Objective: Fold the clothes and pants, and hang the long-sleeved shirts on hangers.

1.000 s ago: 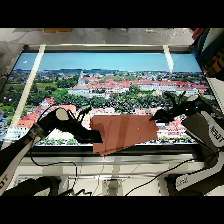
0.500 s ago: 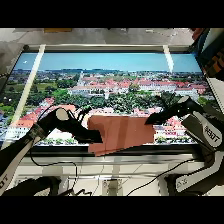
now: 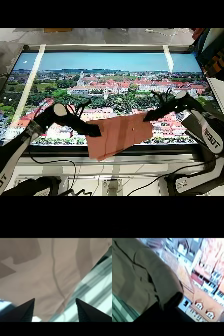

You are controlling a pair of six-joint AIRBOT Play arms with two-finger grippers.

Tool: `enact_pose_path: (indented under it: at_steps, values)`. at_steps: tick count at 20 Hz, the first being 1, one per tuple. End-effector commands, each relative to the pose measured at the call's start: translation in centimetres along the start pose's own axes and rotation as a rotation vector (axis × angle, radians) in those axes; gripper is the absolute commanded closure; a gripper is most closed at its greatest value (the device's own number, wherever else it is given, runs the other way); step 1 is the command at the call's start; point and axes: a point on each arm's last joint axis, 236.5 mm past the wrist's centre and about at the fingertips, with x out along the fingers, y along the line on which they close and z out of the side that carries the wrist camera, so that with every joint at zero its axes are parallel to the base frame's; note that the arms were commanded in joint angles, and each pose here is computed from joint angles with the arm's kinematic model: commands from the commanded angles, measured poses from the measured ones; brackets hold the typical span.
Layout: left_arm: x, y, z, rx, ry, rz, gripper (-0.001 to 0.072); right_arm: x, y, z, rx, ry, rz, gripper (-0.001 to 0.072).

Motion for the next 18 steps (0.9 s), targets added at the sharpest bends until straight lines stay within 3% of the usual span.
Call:
enact_pose_path:
  at_steps: [1,4,8,11,14,18]
  values:
    - [-6.8,2.2,5.4,0.156,-0.144,0.204,0.0175,-8.0,1.6,5.3,-0.001,-0.225,-0.195,0.0693]
    - [-16.1,1.8,9.9,0.249,-0.363,0.367,0.0239,-20.1,-1.2,6.4,0.155,-0.482,-0.563,0.0693]
    - [-27.3,0.9,11.4,0.327,-0.631,0.582,0.0240,-33.2,-4.3,-1.5,0.463,-0.662,-0.910,0.0693]
    - [-32.1,1.0,10.5,0.364,-0.726,0.728,0.0240,-37.1,-6.3,-11.6,0.830,-0.631,-1.005,0.0693]
    - [-33.3,0.4,10.0,0.371,-0.755,0.742,0.0240,-38.5,-6.4,-20.7,1.268,-0.653,-0.985,0.0693]
    - [-33.1,0.6,10.1,0.369,-0.749,0.742,0.0240,-40.2,-5.3,-28.0,1.438,-0.630,-1.038,0.0693]
